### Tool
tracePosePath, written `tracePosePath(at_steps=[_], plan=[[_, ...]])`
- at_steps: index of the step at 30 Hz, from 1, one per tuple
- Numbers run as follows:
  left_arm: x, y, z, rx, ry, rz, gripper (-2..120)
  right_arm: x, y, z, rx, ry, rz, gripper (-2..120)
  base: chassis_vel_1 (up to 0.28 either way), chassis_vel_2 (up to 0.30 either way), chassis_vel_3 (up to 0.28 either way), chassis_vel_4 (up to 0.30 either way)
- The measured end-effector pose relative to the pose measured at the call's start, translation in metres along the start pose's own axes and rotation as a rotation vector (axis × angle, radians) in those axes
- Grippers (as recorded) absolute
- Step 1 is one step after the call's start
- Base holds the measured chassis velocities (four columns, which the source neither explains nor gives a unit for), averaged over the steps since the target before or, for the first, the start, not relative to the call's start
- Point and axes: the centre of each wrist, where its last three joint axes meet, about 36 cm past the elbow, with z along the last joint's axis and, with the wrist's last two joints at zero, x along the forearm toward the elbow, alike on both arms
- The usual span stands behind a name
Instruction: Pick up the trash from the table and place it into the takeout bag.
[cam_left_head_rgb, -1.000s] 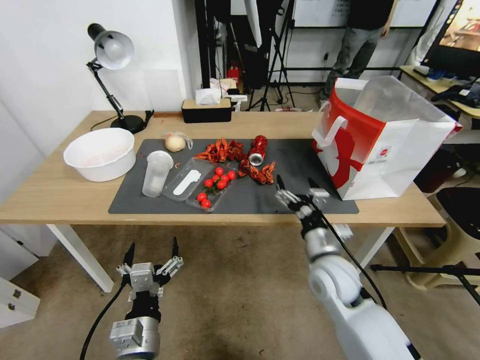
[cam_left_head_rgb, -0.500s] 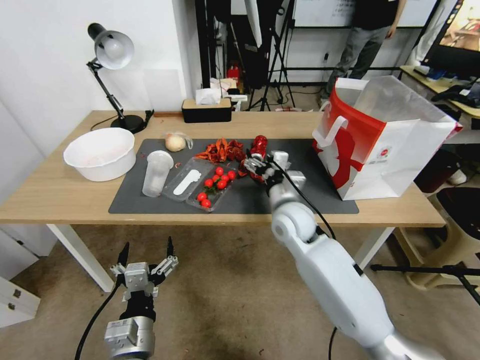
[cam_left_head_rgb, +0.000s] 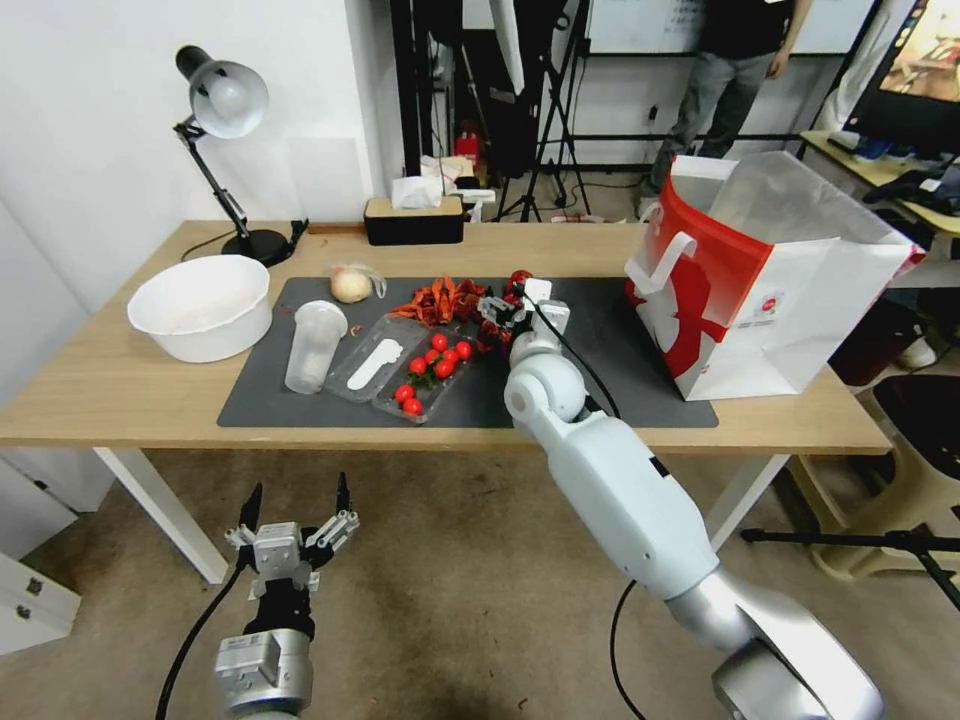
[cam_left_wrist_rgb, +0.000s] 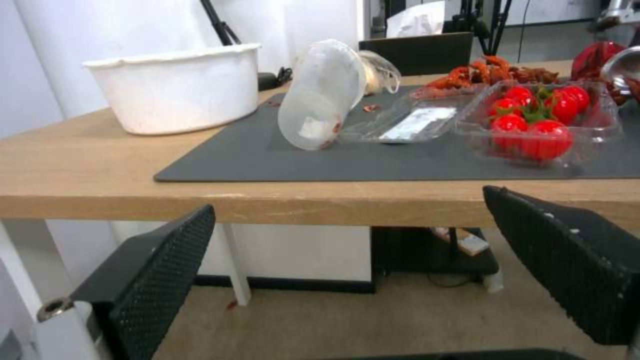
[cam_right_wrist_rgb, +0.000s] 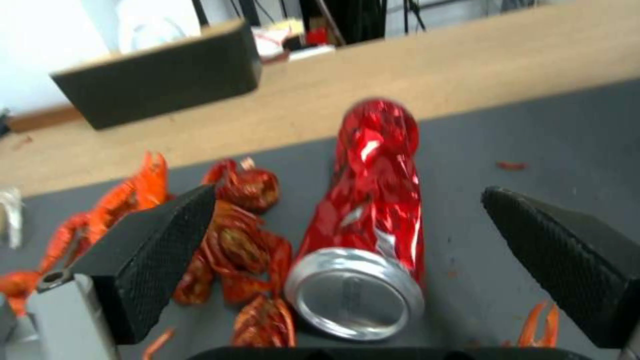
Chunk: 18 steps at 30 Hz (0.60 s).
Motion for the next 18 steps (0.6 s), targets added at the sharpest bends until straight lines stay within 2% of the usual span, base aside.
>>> tracePosePath(at_steps=[6,18], plan=[[-0.001,0.002,0.0,-0.001,-0.004,0.0,100,-0.011,0.0,-0.003,0.004,0.094,0.013,100,0.0,0.0,0.0,0.0],[-0.004,0.002,0.003,0.004,-0.001,0.0,100,-0.021,0.009,0.0,0.005,0.144,0.022,100,0.0,0.0,0.0,0.0]])
